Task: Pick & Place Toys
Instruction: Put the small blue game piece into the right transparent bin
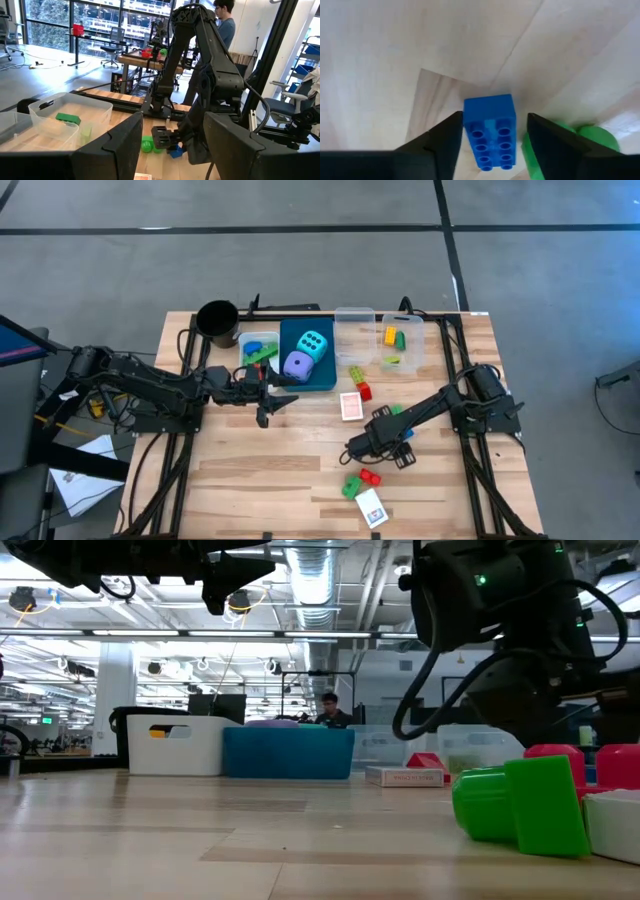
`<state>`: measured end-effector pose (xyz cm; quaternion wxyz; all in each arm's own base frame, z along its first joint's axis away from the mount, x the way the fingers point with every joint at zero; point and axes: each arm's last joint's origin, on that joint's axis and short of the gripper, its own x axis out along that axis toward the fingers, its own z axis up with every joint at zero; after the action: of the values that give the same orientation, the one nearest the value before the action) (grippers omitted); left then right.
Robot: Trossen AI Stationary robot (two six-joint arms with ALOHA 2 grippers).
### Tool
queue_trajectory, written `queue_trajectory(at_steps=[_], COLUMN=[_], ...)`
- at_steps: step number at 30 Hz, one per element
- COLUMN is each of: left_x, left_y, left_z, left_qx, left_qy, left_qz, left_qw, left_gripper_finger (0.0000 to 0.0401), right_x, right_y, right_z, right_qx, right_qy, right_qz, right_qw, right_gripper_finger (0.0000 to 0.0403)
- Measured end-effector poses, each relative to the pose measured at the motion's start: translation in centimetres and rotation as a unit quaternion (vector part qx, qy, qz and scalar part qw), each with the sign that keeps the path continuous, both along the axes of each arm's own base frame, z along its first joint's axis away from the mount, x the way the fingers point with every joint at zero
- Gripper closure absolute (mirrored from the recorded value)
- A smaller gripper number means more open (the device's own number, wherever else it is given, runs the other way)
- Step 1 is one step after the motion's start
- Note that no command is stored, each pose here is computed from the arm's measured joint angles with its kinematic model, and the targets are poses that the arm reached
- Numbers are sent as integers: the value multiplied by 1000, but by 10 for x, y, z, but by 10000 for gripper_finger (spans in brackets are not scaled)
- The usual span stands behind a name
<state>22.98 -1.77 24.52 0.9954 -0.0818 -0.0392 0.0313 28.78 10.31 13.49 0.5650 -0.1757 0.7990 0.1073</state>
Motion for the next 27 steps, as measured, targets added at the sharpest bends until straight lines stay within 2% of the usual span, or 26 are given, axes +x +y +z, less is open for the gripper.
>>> queue_trajectory(at_steps=[7, 9, 14, 17, 20, 23, 27], left_x=[0, 0, 0, 0, 0, 0, 0], left_y=[0, 0, 0, 0, 0, 0, 0], left_z=[0, 0, 0, 0, 0, 0, 0], left_qx=[0, 0, 0, 0, 0, 0, 0], left_qy=[0, 0, 0, 0, 0, 0, 0], left_qz=[0, 0, 0, 0, 0, 0, 0], left_qw=[1000, 1000, 1000, 1000, 1000, 1000, 1000], left_gripper_finger=[197, 197, 197, 197, 197, 197, 197], right_x=[-1, 0, 5, 9, 16, 26, 38], right_y=[2, 2, -3, 1, 11, 22, 29], right_z=[0, 0, 1, 4, 17, 34, 59], right_qx=[31, 28, 22, 34, 36, 32, 29], right_qy=[12, 8, -17, -19, -35, -79, -118], right_qz=[-13, -31, -119, -129, -140, -156, -193], right_qw=[999, 999, 993, 991, 989, 984, 974], right_gripper_finger=[271, 272, 272, 272, 272, 272, 272])
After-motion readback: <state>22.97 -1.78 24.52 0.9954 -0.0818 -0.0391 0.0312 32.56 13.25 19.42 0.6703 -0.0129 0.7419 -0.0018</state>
